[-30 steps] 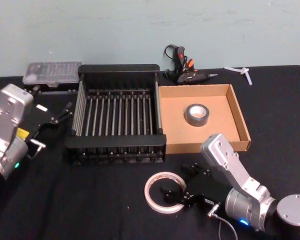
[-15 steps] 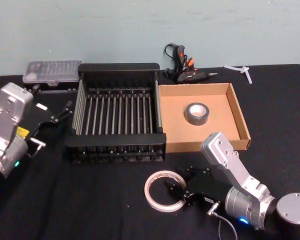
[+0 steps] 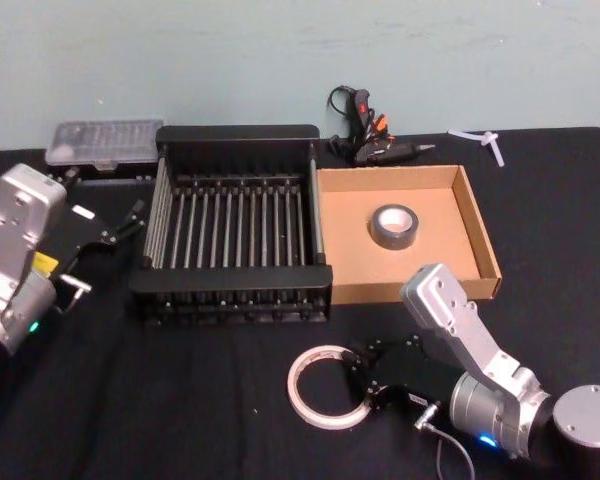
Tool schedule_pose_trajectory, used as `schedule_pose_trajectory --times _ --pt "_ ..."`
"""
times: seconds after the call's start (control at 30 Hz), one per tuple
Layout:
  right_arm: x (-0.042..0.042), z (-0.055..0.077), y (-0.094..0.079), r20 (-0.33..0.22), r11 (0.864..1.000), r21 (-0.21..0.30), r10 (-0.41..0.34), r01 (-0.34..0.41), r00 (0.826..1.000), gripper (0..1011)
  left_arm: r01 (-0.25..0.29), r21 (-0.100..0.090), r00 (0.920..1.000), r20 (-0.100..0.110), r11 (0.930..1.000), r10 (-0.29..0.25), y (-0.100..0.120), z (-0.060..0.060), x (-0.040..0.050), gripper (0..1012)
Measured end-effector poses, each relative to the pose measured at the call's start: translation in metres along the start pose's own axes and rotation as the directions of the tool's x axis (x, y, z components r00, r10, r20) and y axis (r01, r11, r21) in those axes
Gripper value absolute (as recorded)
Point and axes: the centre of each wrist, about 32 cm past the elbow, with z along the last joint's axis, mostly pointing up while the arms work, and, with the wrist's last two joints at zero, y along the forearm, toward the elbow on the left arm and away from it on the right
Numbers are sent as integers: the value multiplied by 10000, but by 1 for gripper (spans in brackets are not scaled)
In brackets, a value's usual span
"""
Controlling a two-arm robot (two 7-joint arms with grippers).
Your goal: Pick up the white tape and place it into the black box , Pick up the silver tape and place it into the brown box.
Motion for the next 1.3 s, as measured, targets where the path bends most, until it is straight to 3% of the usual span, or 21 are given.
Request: schedule_pose_trajectory --times 0.37,0.67,1.3 --pt "3 0 -2 -16 10000 28 28 -28 10000 94 0 0 10000 1 10000 0 0 0 0 1001" --pt "38 30 -44 -28 9993 339 170 -169 9999 94 0 0 10000 0 10000 0 0 0 0 1001" --pt "123 290 -214 450 9849 1542 729 -790 9963 94 0 0 10000 0 10000 0 0 0 0 1001"
